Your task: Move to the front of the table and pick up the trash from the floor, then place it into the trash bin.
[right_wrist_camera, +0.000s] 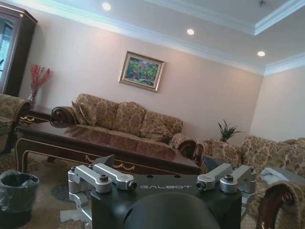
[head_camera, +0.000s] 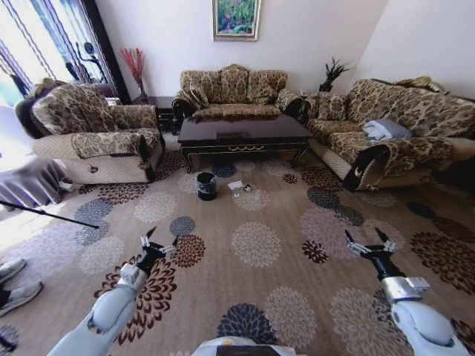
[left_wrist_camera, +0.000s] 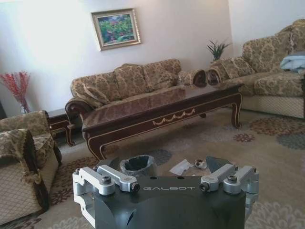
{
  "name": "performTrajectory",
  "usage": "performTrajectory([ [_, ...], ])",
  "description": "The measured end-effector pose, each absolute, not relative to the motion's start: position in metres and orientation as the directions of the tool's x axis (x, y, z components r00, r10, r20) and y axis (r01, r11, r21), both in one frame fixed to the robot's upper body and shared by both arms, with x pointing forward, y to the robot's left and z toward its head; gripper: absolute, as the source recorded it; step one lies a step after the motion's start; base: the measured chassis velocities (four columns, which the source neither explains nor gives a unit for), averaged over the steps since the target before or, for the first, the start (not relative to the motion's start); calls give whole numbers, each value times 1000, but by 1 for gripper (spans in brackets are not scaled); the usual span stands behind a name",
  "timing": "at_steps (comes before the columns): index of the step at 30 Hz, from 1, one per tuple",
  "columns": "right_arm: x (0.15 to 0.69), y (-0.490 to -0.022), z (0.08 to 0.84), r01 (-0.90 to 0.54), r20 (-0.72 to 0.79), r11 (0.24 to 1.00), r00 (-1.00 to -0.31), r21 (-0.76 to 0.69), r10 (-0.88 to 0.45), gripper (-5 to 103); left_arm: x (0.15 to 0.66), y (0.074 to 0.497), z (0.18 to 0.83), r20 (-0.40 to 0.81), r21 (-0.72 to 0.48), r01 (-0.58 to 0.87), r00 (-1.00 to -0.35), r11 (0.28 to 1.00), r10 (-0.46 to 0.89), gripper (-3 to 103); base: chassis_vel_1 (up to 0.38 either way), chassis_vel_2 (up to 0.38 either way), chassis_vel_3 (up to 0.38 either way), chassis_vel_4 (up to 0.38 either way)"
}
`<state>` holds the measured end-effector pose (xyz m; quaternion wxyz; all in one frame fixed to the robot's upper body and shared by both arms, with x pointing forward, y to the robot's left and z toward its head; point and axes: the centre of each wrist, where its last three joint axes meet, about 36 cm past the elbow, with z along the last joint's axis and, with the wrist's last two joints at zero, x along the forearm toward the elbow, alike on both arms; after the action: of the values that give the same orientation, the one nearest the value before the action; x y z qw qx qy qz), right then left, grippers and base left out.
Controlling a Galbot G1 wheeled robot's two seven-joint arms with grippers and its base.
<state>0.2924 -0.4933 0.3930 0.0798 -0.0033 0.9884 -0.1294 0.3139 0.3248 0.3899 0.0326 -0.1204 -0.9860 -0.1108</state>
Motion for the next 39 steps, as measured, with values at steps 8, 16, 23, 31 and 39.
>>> performTrajectory([
  [8, 290, -488, 396, -160, -194, 928, -953, -337, -234, 100, 313, 330, 395, 55, 154, 176, -984, 972, 170, 100, 0, 0, 0, 0],
  [16, 289, -489, 387, -153, -184, 929, -957, -337, -224, 100, 311, 330, 395, 49, 151, 167, -986, 974, 162, 100, 0, 0, 0, 0],
  [23, 288, -491, 386, -132, -192, 933, -960, -335, -205, 100, 310, 328, 399, 35, 152, 152, -988, 977, 149, 100, 0, 0, 0, 0],
  [31, 288, -490, 385, -111, -201, 938, -962, -327, -184, 100, 308, 325, 397, 45, 138, 128, -991, 982, 123, 100, 0, 0, 0, 0],
  [39, 289, -486, 388, -100, -207, 945, -963, -312, -170, 100, 305, 325, 392, 67, 112, 123, -991, 986, 116, 100, 0, 0, 0, 0],
])
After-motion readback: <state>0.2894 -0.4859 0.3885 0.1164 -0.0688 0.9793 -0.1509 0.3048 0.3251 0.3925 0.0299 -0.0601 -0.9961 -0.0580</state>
